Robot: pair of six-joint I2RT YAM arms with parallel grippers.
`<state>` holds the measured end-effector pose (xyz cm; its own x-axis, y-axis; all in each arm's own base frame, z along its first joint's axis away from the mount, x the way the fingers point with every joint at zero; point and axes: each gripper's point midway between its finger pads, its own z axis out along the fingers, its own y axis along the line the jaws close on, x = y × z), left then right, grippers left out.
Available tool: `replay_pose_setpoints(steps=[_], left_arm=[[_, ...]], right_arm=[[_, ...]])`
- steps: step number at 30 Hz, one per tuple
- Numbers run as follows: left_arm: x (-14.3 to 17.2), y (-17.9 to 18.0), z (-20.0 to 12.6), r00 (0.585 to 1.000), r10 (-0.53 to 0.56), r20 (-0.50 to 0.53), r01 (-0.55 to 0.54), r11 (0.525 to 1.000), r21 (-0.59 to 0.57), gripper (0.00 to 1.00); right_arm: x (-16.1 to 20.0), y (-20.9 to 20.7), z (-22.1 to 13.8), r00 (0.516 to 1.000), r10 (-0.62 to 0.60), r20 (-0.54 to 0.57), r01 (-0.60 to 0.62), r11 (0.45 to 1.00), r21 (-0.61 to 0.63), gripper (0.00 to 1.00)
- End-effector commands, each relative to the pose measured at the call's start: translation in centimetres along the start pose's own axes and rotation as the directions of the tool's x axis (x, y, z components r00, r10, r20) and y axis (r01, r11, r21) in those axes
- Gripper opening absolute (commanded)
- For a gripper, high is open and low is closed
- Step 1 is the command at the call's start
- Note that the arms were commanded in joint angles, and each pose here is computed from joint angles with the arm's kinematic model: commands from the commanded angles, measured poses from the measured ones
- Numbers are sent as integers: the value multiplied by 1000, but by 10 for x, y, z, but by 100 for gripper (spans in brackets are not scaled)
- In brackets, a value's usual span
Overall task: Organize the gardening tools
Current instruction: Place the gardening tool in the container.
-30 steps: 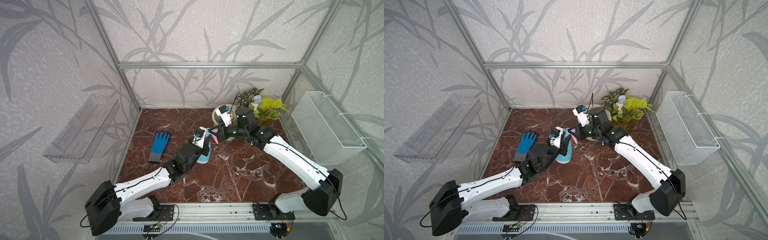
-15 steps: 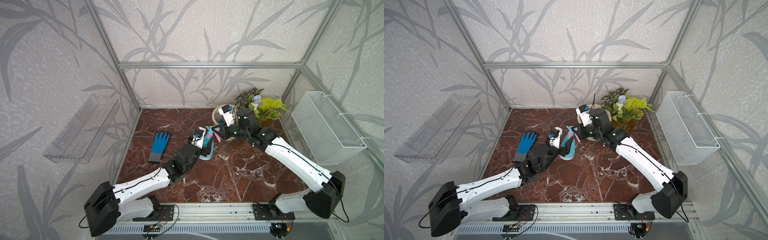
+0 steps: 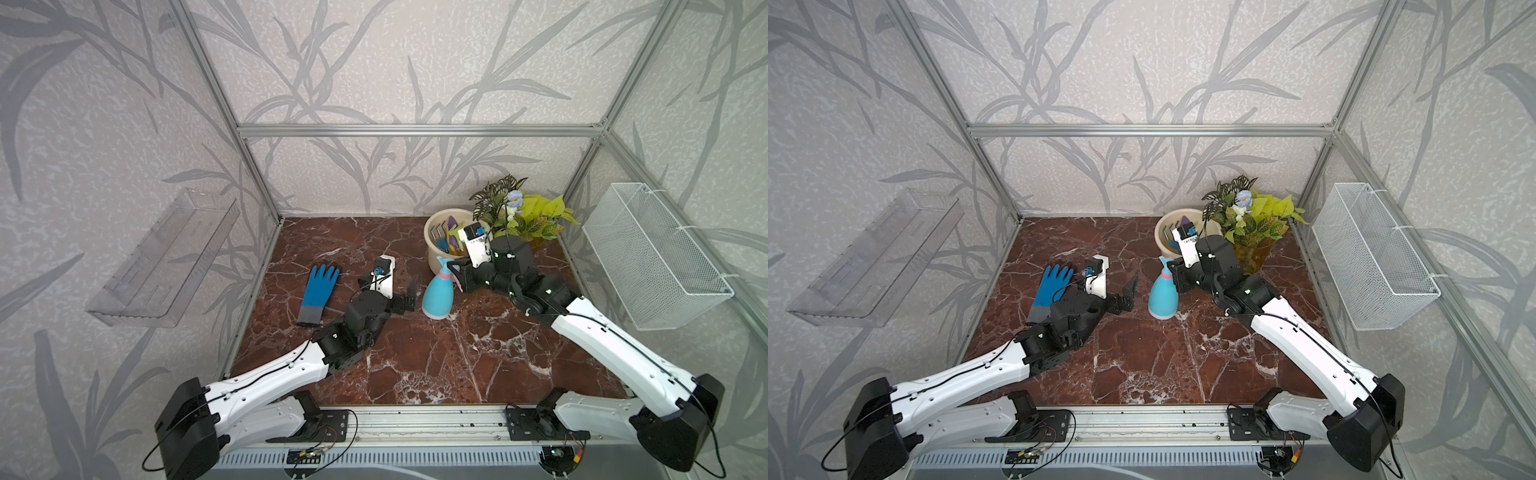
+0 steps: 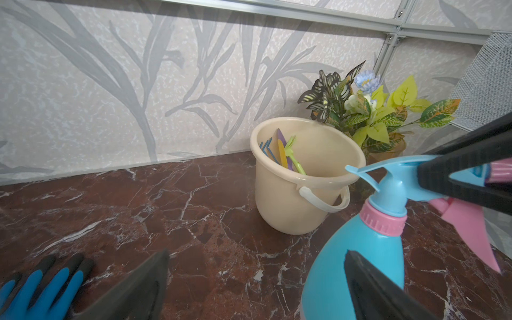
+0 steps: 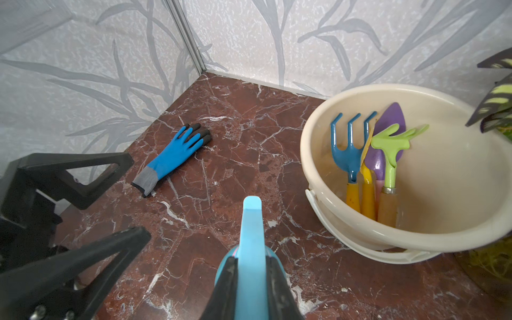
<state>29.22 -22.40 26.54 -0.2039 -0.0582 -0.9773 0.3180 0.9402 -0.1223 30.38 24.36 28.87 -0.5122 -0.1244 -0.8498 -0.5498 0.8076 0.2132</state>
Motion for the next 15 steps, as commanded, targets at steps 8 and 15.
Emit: replay_pose_setpoints(steps=[8,15], left_arm=[[20,49,-13,988,-143,-64,125,966,-228,100],[30,77,-29,963,-262,-63,237,935,-264,100]], right_arm=[[-10,21,42,992,-121,33,122,992,-23,0],[-25,31,80,976,-200,84,203,979,-20,0]])
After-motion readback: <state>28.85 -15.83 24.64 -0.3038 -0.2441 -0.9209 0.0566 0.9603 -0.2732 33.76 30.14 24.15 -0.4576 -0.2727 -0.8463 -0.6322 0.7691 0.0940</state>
